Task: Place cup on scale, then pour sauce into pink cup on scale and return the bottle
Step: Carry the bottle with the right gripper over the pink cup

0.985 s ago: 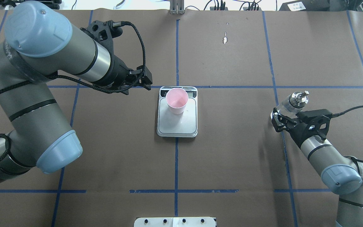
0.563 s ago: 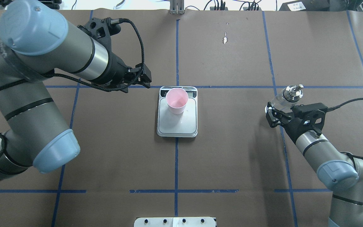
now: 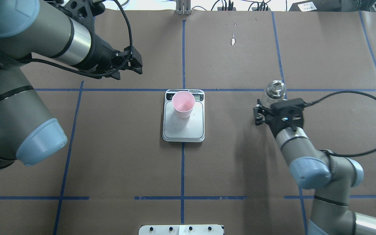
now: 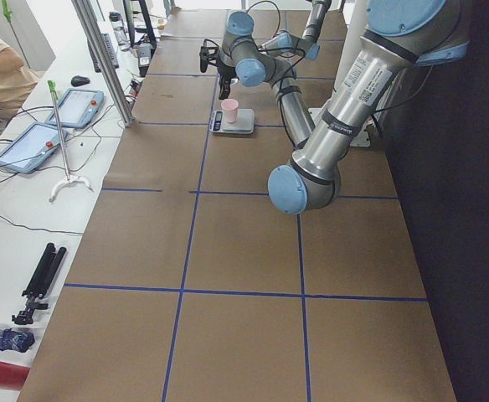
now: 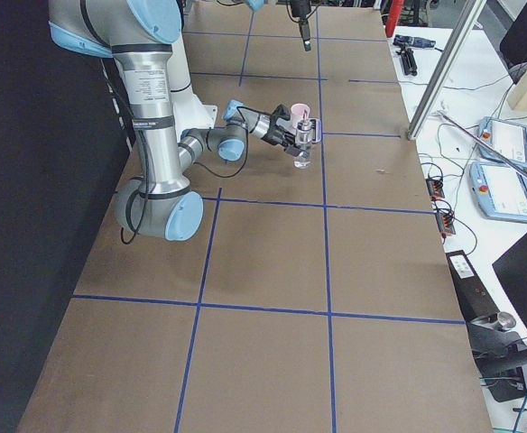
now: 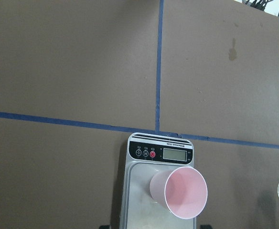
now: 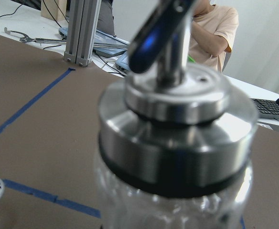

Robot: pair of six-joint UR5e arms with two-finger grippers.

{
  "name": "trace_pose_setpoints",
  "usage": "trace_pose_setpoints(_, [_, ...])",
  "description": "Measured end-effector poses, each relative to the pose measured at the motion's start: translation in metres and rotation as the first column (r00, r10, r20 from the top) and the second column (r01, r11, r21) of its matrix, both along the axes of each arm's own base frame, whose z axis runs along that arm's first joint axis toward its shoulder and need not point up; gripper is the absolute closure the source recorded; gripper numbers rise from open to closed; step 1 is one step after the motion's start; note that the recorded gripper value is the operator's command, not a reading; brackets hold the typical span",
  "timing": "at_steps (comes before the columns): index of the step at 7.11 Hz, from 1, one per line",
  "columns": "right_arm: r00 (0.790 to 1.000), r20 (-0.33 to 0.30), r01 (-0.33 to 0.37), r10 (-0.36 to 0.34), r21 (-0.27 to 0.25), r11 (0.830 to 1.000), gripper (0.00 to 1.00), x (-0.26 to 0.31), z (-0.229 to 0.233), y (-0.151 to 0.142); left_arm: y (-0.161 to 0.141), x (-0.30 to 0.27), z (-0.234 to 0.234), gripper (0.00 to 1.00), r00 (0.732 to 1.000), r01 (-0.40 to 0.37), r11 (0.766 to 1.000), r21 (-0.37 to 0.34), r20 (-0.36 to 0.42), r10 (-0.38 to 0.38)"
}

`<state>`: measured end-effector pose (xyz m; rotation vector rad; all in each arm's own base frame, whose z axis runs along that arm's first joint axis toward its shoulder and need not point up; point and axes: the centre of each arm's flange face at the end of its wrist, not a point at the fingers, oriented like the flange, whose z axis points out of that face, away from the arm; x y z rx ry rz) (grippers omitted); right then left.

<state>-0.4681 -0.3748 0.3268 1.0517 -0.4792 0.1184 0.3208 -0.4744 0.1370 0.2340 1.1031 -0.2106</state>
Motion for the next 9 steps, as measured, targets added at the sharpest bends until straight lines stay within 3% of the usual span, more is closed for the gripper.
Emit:
trace_pose_setpoints(3, [0.998,-0.053,0.014,-0.015,-0.013,1.0,1.0,-0.023,-0.058,-0.001,-0.006,-0.005,0.009,0.32,1.0,0.006,1.0,-0.001,0.015,-0.006])
trace_pose_setpoints(6, [0.996,-0.09,0.025,-0.027,-0.025,0.999,1.0,-0.031,-0.071,-0.001,-0.006,-0.005,0.012,0.32,1.0,0.007,1.0,-0.005,0.019,-0.007])
trace_pose_setpoints(9, [0.962,-0.258,0.084,-0.085,-0.014,0.996,1.0,-0.036,-0.07,0.002,-0.006,-0.009,0.022,0.32,0.999,0.004,1.0,0.002,0.036,-0.004])
